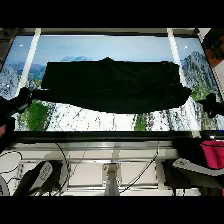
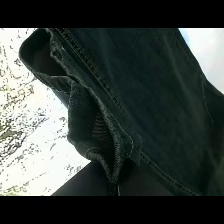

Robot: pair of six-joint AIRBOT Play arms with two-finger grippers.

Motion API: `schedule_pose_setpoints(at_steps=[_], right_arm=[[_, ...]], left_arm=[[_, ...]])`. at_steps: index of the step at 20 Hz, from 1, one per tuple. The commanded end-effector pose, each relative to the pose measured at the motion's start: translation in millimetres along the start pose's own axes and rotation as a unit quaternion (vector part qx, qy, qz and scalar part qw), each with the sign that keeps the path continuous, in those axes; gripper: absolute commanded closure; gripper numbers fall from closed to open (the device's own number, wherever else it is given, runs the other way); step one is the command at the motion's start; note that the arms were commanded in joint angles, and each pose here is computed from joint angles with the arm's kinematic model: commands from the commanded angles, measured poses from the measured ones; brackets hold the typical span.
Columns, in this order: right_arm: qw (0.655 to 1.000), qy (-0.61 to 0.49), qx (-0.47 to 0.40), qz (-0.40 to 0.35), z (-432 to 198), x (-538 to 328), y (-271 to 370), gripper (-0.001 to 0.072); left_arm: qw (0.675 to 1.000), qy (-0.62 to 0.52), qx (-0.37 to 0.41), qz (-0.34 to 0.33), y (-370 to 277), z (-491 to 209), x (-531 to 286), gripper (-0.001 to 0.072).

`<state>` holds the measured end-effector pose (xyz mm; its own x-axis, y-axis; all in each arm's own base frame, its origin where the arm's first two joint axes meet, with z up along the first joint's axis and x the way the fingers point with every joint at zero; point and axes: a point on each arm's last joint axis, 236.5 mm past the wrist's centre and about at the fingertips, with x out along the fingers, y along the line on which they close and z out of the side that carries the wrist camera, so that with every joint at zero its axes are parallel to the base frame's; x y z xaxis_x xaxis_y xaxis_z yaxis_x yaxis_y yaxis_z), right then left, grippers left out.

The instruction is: Fold the clothes and pants, and hang the long-sleeved shirts on hangers.

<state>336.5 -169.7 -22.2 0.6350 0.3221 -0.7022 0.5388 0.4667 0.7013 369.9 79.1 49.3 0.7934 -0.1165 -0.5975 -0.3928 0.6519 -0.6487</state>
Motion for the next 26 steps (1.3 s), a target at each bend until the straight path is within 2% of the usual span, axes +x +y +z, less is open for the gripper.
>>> schedule_pose_setpoints(at_steps=[1,2,3,4,10,12,13,18,20,21,22,24,26], right_arm=[[0.993,0.037,0.089,0.069,-23,7,-20,0.0678],[0.991,0.047,0.102,0.071,-25,18,-24,0.0520],[0.990,0.054,0.109,0.068,-27,30,-27,0.0325],[0.990,0.059,0.111,0.060,-29,41,-30,0.0291],[0.996,0.058,0.059,0.031,-12,84,-18,0.0259],[0.997,0.063,0.041,0.027,-5,92,-13,0.0194],[0.997,0.064,0.034,0.024,-2,95,-13,0.0185],[0.998,0.057,0.006,-0.032,8,96,-36,0.0186],[0.998,0.051,0.013,-0.029,11,101,-36,0.0191],[0.998,0.057,0.016,-0.025,8,104,-35,0.0216],[0.997,0.066,0.016,-0.023,3,106,-33,0.0299],[0.994,0.104,0.012,0.004,-15,105,-19,0.0688],[0.986,0.155,-0.006,0.065,-38,90,7,0.0695]], left_arm=[[1.000,0.017,0.008,0.000,-1,-7,-1,0.0697],[1.000,0.027,0.008,-0.003,-2,-12,-1,0.0697],[0.999,0.039,0.008,-0.005,-4,-17,-2,0.0697],[0.999,0.049,0.008,-0.007,-5,-22,-2,0.0697],[0.999,0.053,0.009,-0.008,-5,-24,-2,0.0697],[0.998,0.054,0.009,-0.007,-4,-24,-2,0.0697],[0.998,0.054,0.009,-0.008,-5,-24,-2,0.0697],[0.998,0.054,0.008,-0.008,-5,-24,-2,0.0697],[0.999,0.053,0.008,-0.007,-4,-24,-2,0.0697],[0.998,0.054,0.008,-0.007,-4,-24,-2,0.0697],[0.998,0.054,0.008,-0.007,-4,-25,-2,0.0697],[0.998,0.058,0.006,-0.006,-3,-26,0,0.0697],[0.998,0.057,0.017,-0.007,-3,-25,0,0.0698]])
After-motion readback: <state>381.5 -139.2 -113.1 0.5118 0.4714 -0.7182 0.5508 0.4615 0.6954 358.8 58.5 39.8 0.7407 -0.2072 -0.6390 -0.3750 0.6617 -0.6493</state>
